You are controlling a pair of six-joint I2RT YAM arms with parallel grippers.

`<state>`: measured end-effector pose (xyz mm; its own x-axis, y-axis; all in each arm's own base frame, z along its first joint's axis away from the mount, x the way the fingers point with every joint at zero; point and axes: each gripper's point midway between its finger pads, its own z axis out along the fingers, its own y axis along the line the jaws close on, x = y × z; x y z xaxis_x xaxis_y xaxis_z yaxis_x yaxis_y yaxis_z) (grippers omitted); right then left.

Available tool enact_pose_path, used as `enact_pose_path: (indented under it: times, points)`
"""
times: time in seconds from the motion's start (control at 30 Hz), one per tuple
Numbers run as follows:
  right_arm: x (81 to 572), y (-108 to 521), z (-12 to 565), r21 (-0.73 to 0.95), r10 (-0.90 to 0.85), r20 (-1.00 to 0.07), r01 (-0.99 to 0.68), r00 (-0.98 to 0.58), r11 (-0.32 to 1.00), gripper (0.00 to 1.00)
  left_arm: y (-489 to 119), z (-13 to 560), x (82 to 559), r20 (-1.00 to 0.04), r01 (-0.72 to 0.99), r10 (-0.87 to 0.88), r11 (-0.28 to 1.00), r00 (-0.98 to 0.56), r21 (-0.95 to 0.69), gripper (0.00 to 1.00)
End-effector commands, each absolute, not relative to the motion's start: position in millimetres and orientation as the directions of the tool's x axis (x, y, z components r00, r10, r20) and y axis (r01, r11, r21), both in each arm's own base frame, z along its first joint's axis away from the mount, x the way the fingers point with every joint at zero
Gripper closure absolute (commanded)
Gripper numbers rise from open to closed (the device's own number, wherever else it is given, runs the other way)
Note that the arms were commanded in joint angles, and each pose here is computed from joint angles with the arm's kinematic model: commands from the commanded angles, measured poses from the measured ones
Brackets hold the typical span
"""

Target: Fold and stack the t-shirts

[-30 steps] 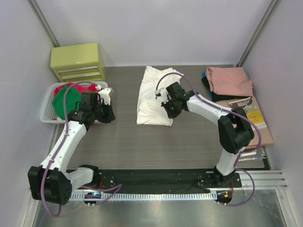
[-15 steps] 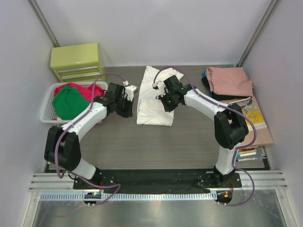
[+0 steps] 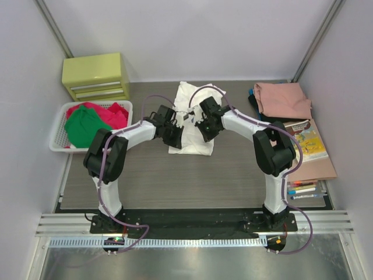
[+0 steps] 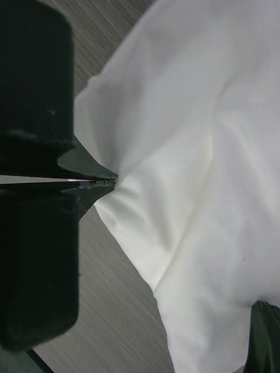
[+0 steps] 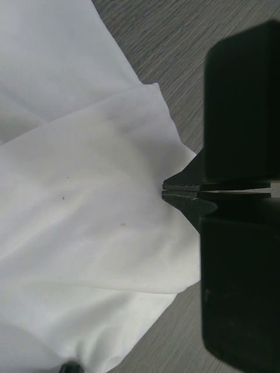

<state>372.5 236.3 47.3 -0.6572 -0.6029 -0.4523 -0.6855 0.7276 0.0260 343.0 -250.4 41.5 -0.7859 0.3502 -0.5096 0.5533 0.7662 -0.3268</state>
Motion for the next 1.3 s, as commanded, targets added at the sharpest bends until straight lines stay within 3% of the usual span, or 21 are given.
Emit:
enact_pose_path:
  times: [0.0,0.6,0.77,1.0,1.1,1.27]
  points:
    - [391.3,245.2,59.1,0.007,-0.594,-0.497,-0.688,-0.632,0.726,0.99,-280.6,47.6,359.8,-0.565,0.587,0.334,0.729,-0.754,-0.353,1.0]
    - [461.4,186.4,60.1,-0.137,-0.504,-0.533,-0.518,-0.68,0.844,0.99,-270.9,42.0,345.7,-0.562,0.584,0.341,0.739,-0.754,-0.336,1.0]
    - [465.8,190.7,81.1,-0.132,-0.495,-0.575,-0.524,-0.651,0.842,0.99,-264.7,62.0,349.0,-0.61,0.594,0.333,0.75,-0.719,-0.291,1.0]
    - [443.4,183.8,144.6,-0.183,-0.459,-0.693,-0.48,-0.556,0.858,0.99,-244.7,121.0,361.8,-0.755,0.635,0.347,0.763,-0.556,-0.116,1.0]
    - [419.7,192.9,160.1,-0.124,-0.437,-0.717,-0.517,-0.544,0.847,0.99,-229.9,137.4,362.9,-0.775,0.622,0.371,0.782,-0.512,-0.036,1.0]
    - [378.4,224.6,147.7,-0.047,-0.486,-0.677,-0.625,-0.554,0.779,0.99,-199.1,178.1,364.1,-0.834,0.558,0.385,0.822,-0.395,0.115,1.0]
